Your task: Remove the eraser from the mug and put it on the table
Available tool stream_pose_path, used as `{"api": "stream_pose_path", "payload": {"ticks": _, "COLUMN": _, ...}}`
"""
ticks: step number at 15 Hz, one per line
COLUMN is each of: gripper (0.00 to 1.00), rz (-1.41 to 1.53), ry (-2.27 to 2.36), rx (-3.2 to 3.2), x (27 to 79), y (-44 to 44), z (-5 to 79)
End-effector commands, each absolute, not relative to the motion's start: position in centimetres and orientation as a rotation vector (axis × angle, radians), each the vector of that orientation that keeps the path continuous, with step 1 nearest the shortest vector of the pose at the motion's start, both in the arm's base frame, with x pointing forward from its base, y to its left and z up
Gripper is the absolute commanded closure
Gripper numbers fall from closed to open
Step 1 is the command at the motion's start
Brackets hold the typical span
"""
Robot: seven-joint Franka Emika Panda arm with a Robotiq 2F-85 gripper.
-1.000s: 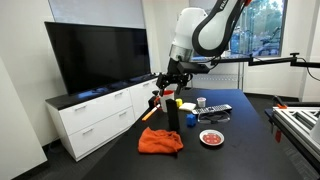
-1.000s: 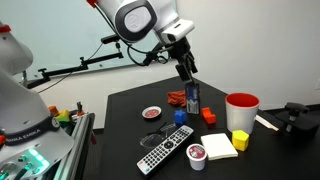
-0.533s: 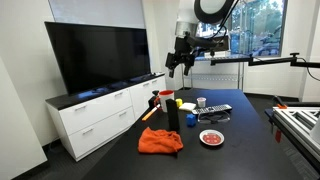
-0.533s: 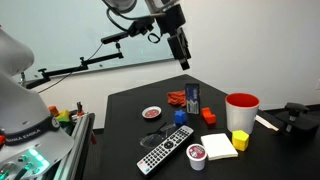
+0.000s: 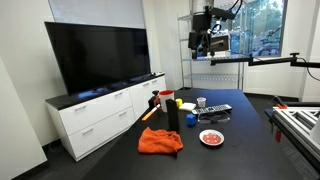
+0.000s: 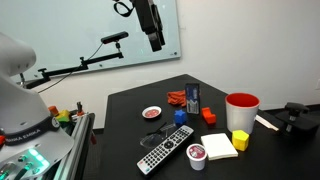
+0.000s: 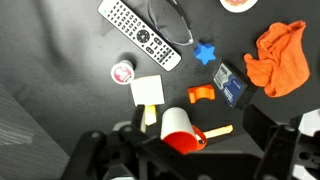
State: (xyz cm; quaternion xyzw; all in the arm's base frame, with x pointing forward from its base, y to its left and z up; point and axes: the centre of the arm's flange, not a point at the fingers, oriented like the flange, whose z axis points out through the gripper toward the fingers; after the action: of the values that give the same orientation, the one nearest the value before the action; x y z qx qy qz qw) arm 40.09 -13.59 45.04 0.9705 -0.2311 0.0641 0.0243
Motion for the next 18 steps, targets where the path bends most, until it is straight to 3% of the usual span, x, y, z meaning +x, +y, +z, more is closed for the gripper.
{"api": "stream_pose_path", "payload": {"ticks": 1, "gripper": 0.00, "rz": 0.172, "ry": -0.512, "rx": 3.058, "x": 38.7, "y": -13.6, "z": 45.6}}
{"api": "stream_pose_path", "payload": {"ticks": 18, "gripper": 0.00, "rz": 0.090, "ry": -0.193, "rx": 3.150, "x": 37.5, "y": -12.3, "z": 41.9}}
